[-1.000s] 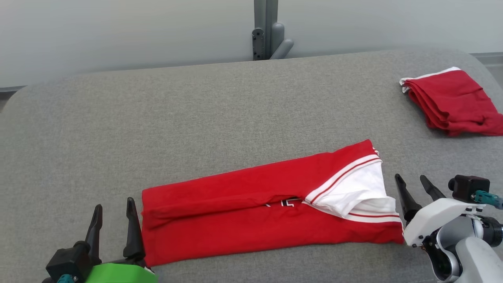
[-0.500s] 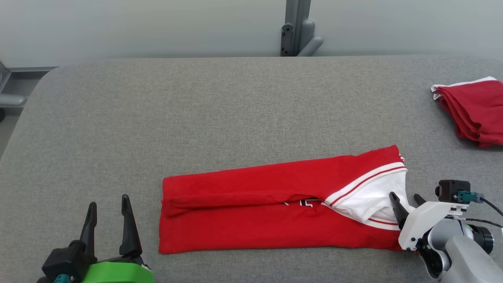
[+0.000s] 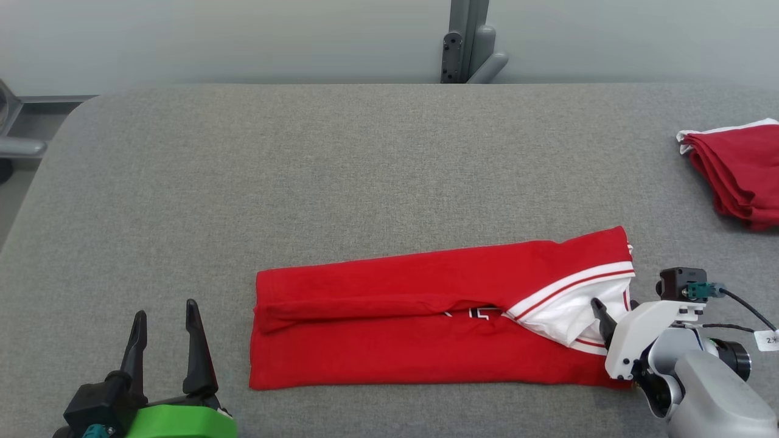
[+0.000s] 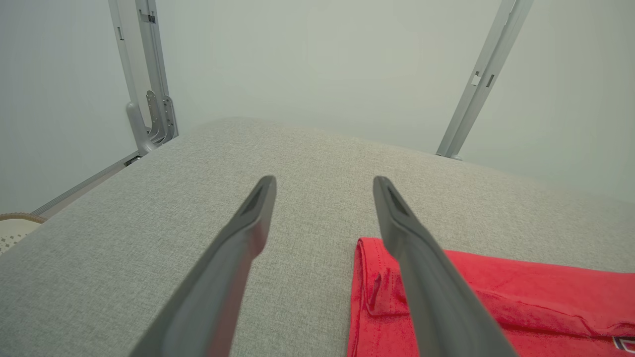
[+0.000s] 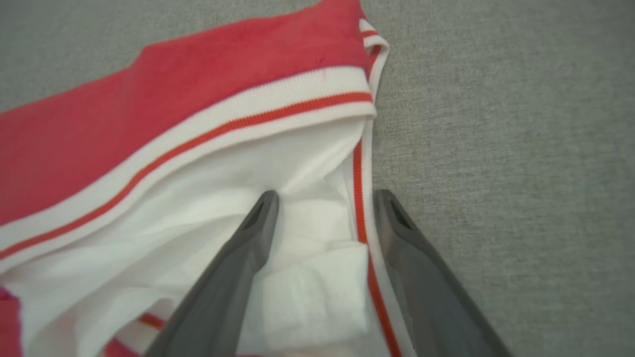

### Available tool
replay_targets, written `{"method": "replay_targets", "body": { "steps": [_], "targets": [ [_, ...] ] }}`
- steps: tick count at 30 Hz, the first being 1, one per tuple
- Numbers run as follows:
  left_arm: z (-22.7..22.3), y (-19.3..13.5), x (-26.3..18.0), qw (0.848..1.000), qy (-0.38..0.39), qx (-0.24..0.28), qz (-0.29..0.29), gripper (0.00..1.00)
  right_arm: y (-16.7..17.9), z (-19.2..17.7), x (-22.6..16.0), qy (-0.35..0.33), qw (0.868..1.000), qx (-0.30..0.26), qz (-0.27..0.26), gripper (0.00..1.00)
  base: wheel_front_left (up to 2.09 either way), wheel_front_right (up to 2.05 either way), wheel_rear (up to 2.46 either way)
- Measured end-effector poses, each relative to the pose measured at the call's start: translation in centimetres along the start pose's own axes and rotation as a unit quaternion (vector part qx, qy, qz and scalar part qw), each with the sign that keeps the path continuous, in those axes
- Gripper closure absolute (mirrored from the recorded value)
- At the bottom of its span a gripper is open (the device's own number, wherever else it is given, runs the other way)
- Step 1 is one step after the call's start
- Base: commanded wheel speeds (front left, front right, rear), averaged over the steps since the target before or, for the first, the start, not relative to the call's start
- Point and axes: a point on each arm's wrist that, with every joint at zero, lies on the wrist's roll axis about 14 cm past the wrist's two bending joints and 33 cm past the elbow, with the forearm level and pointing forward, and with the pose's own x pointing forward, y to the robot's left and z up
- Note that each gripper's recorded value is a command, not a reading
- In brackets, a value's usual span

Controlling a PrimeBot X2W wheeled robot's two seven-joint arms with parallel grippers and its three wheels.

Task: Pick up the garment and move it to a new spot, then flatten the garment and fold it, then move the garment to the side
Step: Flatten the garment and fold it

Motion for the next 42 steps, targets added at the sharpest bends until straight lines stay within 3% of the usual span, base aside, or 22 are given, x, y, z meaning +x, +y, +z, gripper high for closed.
{"method": "replay_targets", "body": {
  "steps": [2,3,4,8,20,32,37,42],
  "targets": [
    [0.0,0.0,0.0,1.0,-0.001,0.001,0.0,0.0,0.4,-0.1,0.1,0.007,1.0,-0.003,0.005,0.0,0.0,0.0,0.0],
    [0.0,0.1,0.0,1.0,-0.001,0.001,0.0,0.0,0.5,-0.2,0.2,0.01,1.0,-0.006,0.007,0.2,0.0,0.0,0.0],
    [0.0,0.1,-0.1,1.0,-0.001,0.001,0.001,0.0,0.7,-0.3,0.3,0.013,1.0,-0.008,0.01,0.53,0.0,0.0,0.0],
    [0.0,0.1,0.0,1.0,-0.001,0.0,0.002,0.0,1.8,-0.5,0.4,0.02,0.999,-0.014,0.026,1.0,0.0,0.0,0.0],
    [-0.4,-0.7,0.6,1.0,0.003,-0.003,-0.008,0.0,0.3,2.2,-0.2,-0.025,0.999,-0.006,0.021,1.0,0.0,0.0,0.0],
    [-1.5,-3.2,1.4,0.999,0.016,-0.004,-0.043,0.0,-6.9,7.3,-3.8,-0.106,0.993,0.021,-0.039,1.0,0.0,0.0,0.0],
    [-1.9,-4.1,1.7,0.998,0.021,-0.004,-0.058,0.0,-5.9,7.5,-4.7,-0.117,0.992,0.04,-0.02,1.0,0.0,0.0,0.0],
    [-1.9,-4.9,1.7,0.997,0.021,-0.004,-0.071,0.0,-1.9,8.3,-5.4,-0.134,0.989,0.045,0.039,1.0,0.0,0.0,0.0]
  ]
}}
